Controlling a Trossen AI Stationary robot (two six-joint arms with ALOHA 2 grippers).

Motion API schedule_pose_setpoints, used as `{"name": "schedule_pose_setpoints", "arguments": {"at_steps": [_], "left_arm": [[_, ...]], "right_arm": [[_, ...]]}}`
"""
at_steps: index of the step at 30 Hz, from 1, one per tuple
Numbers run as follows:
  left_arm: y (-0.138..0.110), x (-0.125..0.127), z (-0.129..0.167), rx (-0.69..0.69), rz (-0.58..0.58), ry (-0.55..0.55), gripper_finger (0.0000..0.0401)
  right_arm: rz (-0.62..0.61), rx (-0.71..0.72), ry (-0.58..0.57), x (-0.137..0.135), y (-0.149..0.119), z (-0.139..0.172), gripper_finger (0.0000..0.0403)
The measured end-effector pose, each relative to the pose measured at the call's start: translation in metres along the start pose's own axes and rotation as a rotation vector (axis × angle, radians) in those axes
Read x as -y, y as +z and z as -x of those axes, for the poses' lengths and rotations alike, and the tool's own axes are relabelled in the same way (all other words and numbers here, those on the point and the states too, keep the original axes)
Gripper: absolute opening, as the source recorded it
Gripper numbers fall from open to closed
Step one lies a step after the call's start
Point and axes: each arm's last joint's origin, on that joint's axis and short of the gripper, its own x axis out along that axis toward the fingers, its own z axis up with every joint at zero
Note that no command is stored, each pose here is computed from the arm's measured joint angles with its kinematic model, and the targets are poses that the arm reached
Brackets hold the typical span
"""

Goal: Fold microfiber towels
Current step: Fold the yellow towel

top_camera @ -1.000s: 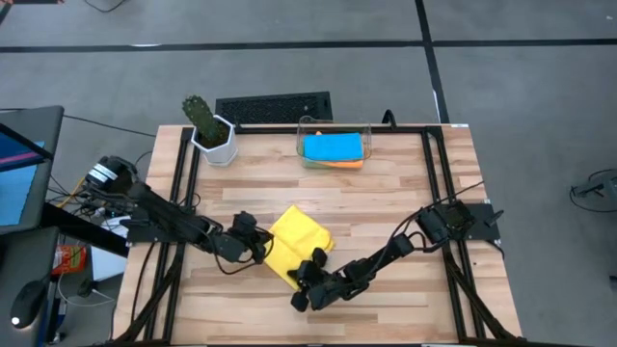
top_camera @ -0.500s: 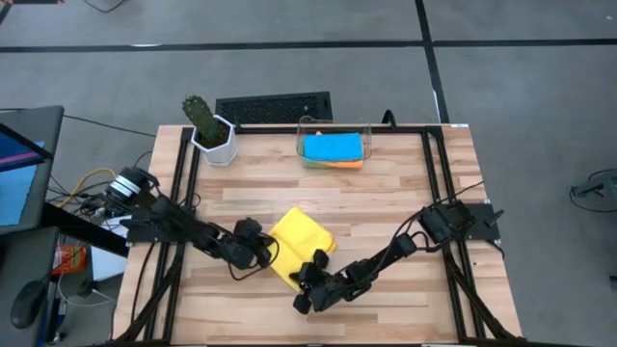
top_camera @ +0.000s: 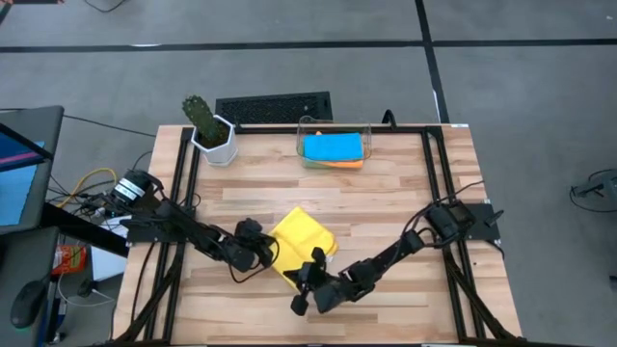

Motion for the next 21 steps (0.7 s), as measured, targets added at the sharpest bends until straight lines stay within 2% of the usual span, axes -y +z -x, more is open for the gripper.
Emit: {"name": "schedule_pose_setpoints", "arguments": {"at_steps": [5,8,13,21], "left_arm": [[0.002,0.006,-0.001,0.002,0.017,0.004,0.0000],[0.002,0.007,-0.001,-0.003,0.025,0.004,0.0000],[0.002,0.007,-0.001,-0.011,0.028,0.007,0.0000],[0.001,0.008,-0.001,-0.035,0.029,-0.002,0.0000]], "right_arm": [[-0.052,-0.045,0.016,0.003,-0.018,-0.008,0.0025],[-0.074,-0.100,0.028,0.002,-0.039,-0.010,0.0018],[-0.107,-0.176,0.013,-0.001,-0.063,-0.004,0.0016],[-0.078,-0.235,-0.002,-0.006,-0.071,0.008,0.0019]]}}
